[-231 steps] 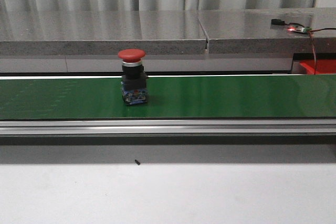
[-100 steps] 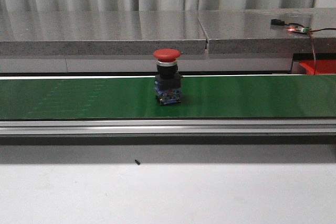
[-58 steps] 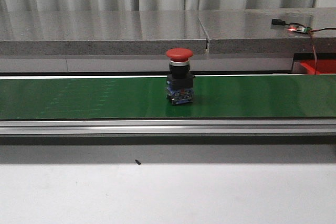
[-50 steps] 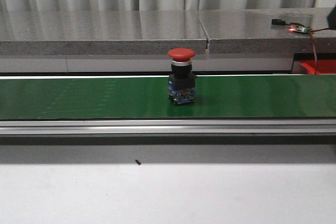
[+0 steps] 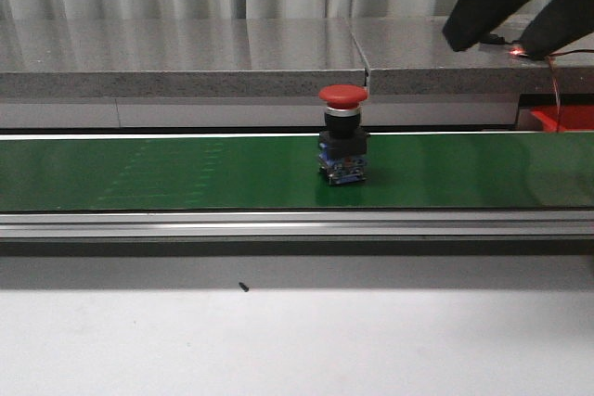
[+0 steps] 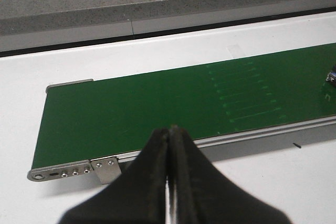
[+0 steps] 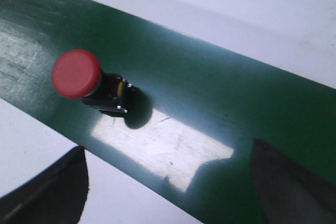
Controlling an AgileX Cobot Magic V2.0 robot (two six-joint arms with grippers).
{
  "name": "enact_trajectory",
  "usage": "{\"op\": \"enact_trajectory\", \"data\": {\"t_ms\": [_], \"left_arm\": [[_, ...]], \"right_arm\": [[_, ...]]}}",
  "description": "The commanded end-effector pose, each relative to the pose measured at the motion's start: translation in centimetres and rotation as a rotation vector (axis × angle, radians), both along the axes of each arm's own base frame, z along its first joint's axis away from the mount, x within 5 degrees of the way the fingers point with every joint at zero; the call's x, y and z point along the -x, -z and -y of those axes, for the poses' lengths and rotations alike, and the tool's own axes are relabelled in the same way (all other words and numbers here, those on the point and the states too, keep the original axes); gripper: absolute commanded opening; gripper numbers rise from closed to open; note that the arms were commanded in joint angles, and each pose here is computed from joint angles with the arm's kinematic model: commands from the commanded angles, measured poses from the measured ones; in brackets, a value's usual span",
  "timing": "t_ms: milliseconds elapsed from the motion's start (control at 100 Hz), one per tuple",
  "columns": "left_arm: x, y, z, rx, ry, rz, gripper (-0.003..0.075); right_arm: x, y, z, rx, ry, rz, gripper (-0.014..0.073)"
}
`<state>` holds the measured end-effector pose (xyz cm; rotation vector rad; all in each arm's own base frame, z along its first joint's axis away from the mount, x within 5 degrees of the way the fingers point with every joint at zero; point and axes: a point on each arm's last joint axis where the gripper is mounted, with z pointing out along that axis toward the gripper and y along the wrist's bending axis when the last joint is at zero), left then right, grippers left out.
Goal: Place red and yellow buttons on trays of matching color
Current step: 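Lower the right gripper onto the red button on the belt and grasp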
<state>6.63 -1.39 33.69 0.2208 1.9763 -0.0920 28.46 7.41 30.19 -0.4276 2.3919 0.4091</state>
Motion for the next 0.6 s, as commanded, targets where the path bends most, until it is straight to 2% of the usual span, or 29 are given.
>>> {"op": "enact_trajectory", "data": {"t_ms": [0, 220, 590], "left_arm": [[-0.2, -1.4, 0.1, 0.025, 0.0, 0.086, -0.0019], [-0.2, -1.4, 0.1, 0.025, 0.0, 0.086, -0.0019], [-0.2, -1.4, 0.1, 0.025, 0.0, 0.086, -0.0019]], "right_arm": [[-0.5, -1.7, -0.9, -0.007, -0.039, 0.063, 0.0623], [-1.6, -0.6, -3.4, 0.038, -0.195, -0.005, 0.0623], [-4.6, 0.6, -6.0, 0.04, -0.247, -0.021, 0.0623]]}}
